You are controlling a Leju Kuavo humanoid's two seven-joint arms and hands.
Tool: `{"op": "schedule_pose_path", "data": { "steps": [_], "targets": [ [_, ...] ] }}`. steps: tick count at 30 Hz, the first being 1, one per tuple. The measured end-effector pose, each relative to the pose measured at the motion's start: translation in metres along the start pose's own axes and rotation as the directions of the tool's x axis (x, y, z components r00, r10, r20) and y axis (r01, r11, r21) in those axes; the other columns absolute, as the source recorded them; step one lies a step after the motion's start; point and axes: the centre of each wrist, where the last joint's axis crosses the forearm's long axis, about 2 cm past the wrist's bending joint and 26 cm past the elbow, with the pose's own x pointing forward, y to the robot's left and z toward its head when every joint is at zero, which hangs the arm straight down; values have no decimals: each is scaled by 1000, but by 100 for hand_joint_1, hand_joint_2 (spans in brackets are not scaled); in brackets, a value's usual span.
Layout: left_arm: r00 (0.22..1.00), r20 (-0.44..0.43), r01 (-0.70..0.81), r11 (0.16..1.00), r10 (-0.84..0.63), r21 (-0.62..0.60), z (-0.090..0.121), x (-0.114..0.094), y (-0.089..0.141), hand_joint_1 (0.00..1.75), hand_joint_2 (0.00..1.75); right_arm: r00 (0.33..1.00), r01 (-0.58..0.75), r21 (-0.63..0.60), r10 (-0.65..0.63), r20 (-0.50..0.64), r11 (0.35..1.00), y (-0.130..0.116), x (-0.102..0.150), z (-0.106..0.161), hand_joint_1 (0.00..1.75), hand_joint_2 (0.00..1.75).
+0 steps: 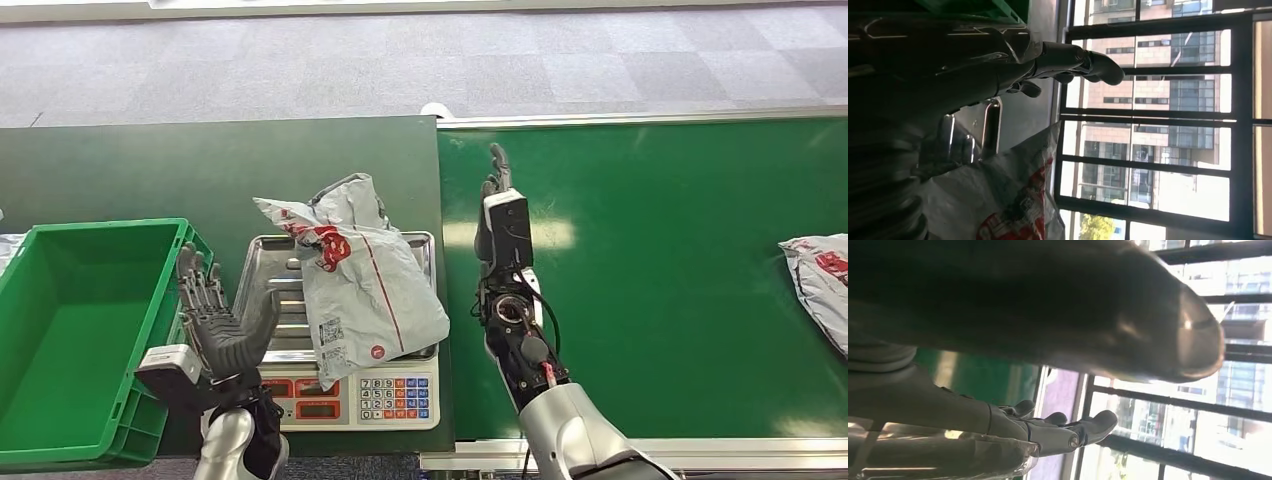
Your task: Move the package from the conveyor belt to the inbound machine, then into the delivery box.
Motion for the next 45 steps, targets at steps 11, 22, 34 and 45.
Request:
{"op": "schedule_pose_path", "data": {
  "steps": [11, 22, 34, 45],
  "targets": [
    [997, -71, 9, 986, -21, -169, 7, -16, -16, 0, 175, 981, -161, -103, 148, -123, 981, -11, -18, 19, 0, 0],
    [955, 162, 256, 967, -249, -22, -9, 10, -25, 0, 175, 973, -177, -1, 175, -152, 984, -6, -23, 27, 0, 0],
    [899, 382, 303, 933, -213, -194, -10, 32, -67, 0, 175, 967, -189, 79, 200, -155, 979, -5, -26, 31, 0, 0],
    [953, 56, 261, 715, -297, -649, 9, -23, -77, 0, 175, 976, -7, 64, 20, -218, 998, -24, -29, 28, 0, 0]
  ]
}}
